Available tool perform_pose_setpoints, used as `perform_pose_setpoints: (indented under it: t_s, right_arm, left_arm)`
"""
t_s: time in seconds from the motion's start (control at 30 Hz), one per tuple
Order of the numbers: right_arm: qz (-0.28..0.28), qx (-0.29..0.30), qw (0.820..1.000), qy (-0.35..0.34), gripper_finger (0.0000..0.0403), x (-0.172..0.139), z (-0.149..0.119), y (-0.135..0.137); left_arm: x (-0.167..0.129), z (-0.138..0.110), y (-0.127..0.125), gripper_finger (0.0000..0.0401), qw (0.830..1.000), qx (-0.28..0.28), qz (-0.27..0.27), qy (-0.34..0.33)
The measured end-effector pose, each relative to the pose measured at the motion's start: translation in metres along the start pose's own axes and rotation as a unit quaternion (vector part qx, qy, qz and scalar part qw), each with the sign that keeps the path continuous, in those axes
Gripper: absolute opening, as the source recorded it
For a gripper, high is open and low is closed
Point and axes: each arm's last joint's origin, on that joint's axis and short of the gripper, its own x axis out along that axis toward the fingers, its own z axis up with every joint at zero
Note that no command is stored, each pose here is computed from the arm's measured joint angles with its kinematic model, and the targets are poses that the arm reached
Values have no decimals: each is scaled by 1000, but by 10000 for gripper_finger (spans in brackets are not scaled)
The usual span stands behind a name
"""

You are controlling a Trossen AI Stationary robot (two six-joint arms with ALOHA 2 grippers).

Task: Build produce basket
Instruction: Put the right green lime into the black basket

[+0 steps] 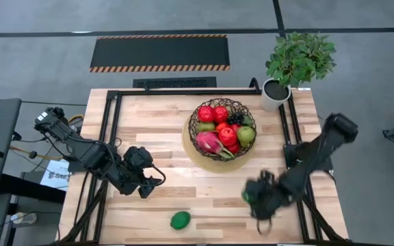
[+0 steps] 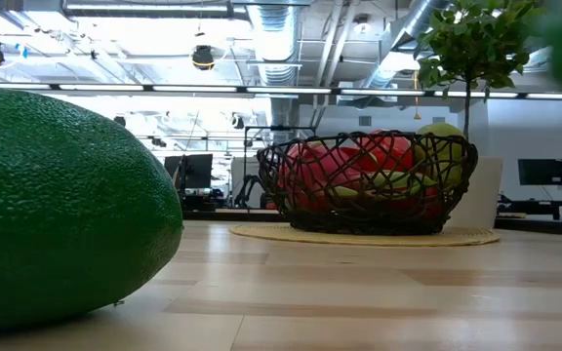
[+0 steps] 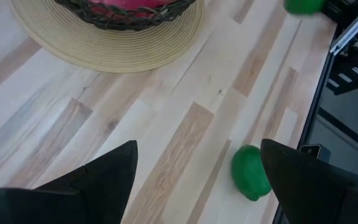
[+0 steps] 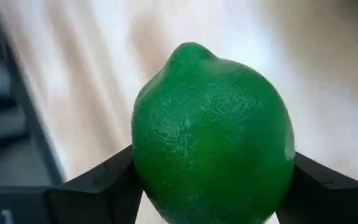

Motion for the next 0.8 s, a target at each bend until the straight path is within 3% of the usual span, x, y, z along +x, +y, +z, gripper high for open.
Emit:
perform_pose_setpoints:
  t_s: [0.13,0.33,0.57,0.8]
  right_arm:
    - [7,87,990,-108,290,-34,46,-44]
    - [-26,149,965,-216,292,-63,102,-118]
    - [-113,206,946,-222,294,-52,143,-191]
    - [-143,234,949,-158,303,-27,160,-237]
  left_arm:
    - [1,2,1,324,1000,2,3,0]
    - [4,8,5,324,1000,12,13,-6]
    - [7,13,10,324,999,16,31,-5]
    - [8,14,15,324,999,-3,47,-2]
